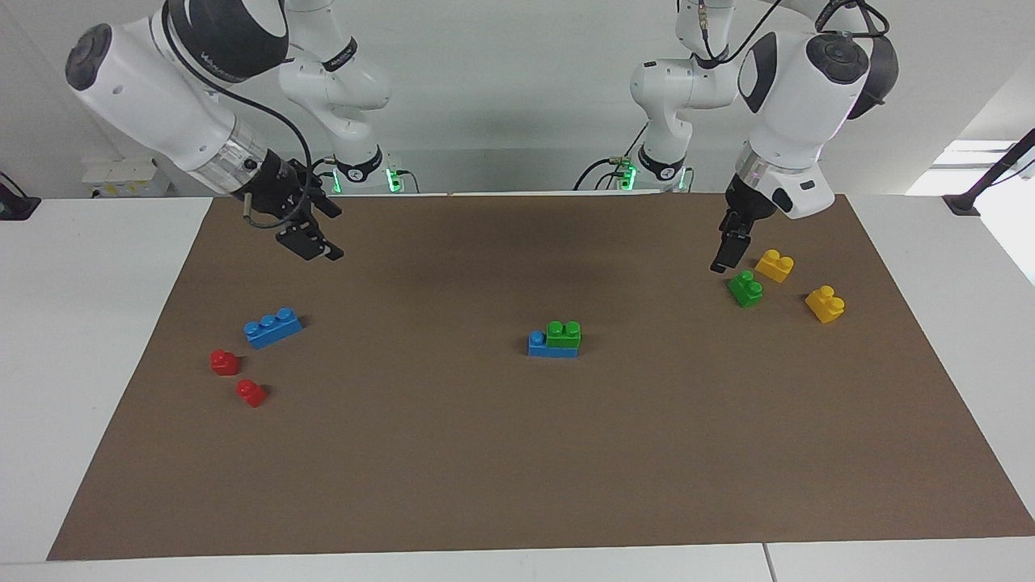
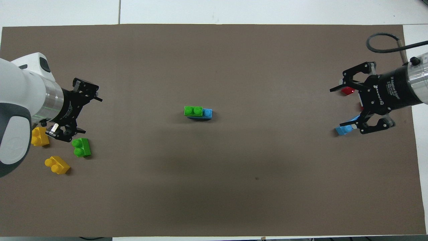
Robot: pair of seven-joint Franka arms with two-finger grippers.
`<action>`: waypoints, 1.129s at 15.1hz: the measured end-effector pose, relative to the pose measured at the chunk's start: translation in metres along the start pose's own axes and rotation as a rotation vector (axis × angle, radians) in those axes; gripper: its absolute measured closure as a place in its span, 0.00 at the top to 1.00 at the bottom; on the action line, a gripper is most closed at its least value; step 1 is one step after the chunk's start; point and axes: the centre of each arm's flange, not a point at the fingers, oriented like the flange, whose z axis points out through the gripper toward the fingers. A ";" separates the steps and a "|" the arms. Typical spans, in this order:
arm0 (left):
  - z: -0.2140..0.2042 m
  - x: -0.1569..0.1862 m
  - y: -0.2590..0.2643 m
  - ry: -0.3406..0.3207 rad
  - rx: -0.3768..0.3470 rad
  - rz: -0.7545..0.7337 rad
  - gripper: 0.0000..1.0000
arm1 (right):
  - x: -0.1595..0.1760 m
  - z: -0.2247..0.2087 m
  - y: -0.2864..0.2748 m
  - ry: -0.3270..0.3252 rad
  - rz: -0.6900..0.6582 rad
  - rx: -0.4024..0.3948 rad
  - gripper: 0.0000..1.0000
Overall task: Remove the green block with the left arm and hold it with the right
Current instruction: 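Reach the left gripper while the right gripper reaches the joined green-blue block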
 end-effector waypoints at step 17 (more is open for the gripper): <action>0.075 -0.103 0.028 -0.048 -0.022 -0.400 1.00 | -0.048 0.150 -0.077 -0.235 0.054 0.113 0.90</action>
